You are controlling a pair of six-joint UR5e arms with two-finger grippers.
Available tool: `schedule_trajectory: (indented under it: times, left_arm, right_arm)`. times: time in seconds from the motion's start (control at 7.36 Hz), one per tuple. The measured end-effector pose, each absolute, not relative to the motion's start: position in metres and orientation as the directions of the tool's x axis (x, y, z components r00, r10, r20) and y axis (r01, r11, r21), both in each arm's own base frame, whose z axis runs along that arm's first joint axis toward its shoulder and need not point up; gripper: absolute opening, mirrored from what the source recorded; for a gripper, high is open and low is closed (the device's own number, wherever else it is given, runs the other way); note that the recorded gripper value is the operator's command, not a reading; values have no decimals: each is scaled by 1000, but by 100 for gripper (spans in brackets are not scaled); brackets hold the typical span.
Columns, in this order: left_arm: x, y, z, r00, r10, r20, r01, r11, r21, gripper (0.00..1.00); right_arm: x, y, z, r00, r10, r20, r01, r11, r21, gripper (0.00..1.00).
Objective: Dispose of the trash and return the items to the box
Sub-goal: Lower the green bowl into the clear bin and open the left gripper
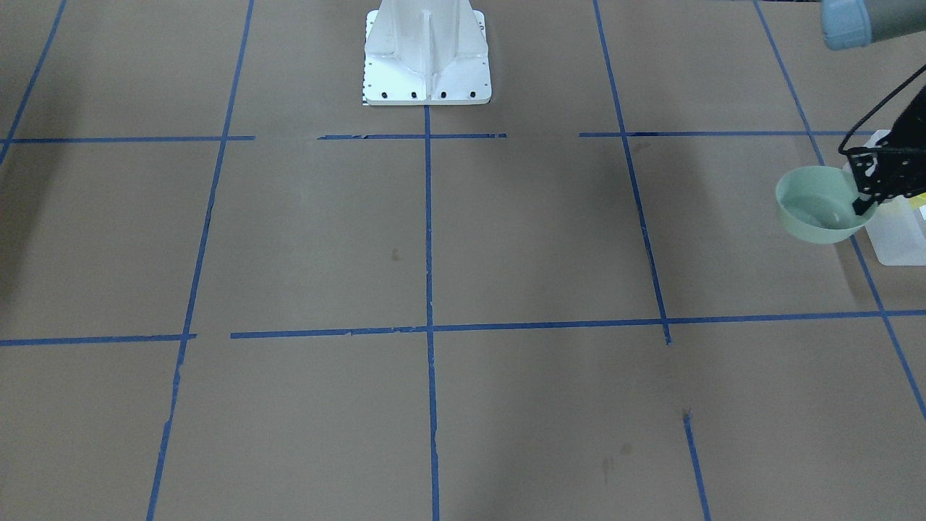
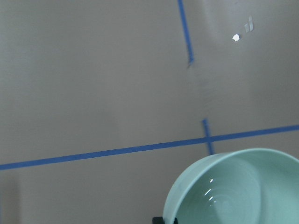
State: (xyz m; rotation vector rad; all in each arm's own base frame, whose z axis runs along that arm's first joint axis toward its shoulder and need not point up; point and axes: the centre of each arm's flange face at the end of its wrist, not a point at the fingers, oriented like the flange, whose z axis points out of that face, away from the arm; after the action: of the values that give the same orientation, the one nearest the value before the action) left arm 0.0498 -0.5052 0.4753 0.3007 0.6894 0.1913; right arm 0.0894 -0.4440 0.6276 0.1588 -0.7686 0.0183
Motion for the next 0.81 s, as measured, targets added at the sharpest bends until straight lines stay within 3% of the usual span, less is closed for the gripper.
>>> schedule_trajectory:
  times: [0.41,0.81]
  left_arm:
    - [-88,-503,615,798,314,-514,-167,935,312,0]
    - [-122,-471,736,733,286,-617,-202,958,205,0]
  right_arm:
    - [68,-448,593,715,-55,697,-77,985,157,100]
    - [51,-449,572,705,-44,708,-87,985,148,100]
